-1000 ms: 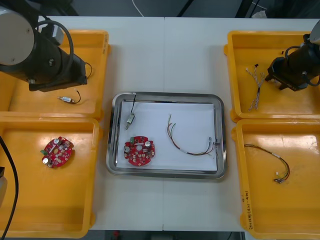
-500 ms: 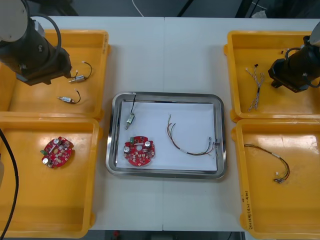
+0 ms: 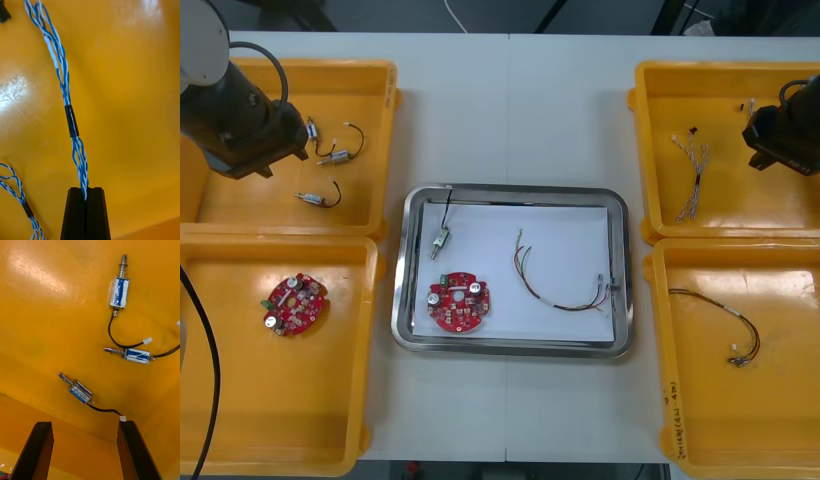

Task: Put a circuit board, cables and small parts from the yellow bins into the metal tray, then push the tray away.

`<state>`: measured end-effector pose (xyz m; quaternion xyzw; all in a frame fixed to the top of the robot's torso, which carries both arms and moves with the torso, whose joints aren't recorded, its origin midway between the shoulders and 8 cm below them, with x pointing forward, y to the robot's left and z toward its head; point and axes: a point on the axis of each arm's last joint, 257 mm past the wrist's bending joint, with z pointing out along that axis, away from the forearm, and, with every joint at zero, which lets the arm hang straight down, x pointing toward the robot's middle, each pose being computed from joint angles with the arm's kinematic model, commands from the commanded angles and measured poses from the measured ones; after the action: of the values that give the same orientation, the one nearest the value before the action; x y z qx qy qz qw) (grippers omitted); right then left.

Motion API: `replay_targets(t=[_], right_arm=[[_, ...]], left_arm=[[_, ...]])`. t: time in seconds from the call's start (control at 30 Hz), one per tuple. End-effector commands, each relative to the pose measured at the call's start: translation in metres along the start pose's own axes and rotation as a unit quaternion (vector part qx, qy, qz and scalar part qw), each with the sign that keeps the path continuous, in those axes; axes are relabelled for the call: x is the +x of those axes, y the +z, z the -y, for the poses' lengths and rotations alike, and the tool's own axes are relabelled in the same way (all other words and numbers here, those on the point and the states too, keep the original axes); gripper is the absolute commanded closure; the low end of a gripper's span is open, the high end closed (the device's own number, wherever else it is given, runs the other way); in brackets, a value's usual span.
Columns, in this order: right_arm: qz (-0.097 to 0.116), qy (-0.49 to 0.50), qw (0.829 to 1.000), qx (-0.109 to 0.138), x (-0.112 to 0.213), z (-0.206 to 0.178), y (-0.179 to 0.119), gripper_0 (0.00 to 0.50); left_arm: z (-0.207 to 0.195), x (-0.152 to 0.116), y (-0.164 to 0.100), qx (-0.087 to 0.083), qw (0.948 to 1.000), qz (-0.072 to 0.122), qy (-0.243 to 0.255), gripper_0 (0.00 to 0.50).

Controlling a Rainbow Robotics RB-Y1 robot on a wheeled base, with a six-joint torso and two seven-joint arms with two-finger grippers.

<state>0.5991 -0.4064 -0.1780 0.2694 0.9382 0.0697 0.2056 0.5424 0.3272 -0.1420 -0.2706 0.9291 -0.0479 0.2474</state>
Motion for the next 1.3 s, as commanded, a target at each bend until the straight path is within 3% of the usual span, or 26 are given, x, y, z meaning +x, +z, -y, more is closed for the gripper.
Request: replay_targets(t=[0.03, 0.3, 0.6, 0.77, 1.0, 1.13, 1.23, 1.3], right_arm=[[0.041, -0.008, 0.999, 0.034, -0.026, 0.036, -0.041, 0.5], [0.036, -0.039, 0.997, 0.057, -0.01, 0.05, -0.071, 0.5], [0.031, -0.072, 0.993, 0.083, 0.017, 0.063, -0.107, 0.5], [0.063, -0.103, 0.989, 0.085, 0.013, 0.064, -0.124, 0.5], [0.108, -0.176, 0.977, 0.056, 0.02, 0.037, -0.145, 0.5], [0.13, -0.258, 0.957, 0.042, 0.033, 0.016, -0.156, 0.5], [0.141, -0.314, 0.939, 0.029, 0.044, 0.001, -0.163, 0.5], [0.147, -0.342, 0.928, 0.017, 0.048, -0.01, -0.17, 0.5]], left_arm=[[0.004, -0.044, -0.022, 0.01, 0.9973, 0.041, -0.061, 0.0], [0.002, -0.051, -0.002, 0.006, 0.9967, 0.045, -0.066, 0.0], [-0.004, -0.044, 0.021, -0.003, 0.997, 0.031, -0.071, 0.0], [-0.008, -0.037, 0.035, -0.008, 0.997, 0.016, -0.076, 0.0], [-0.006, -0.023, 0.046, -0.006, 0.9967, -0.008, -0.081, 0.0], [-0.004, -0.017, 0.052, -0.001, 0.9961, -0.021, -0.086, 0.0], [0.002, -0.014, 0.057, 0.014, 0.9951, -0.029, -0.094, 0.0], [0.002, -0.011, 0.058, 0.012, 0.9952, -0.031, -0.092, 0.0]])
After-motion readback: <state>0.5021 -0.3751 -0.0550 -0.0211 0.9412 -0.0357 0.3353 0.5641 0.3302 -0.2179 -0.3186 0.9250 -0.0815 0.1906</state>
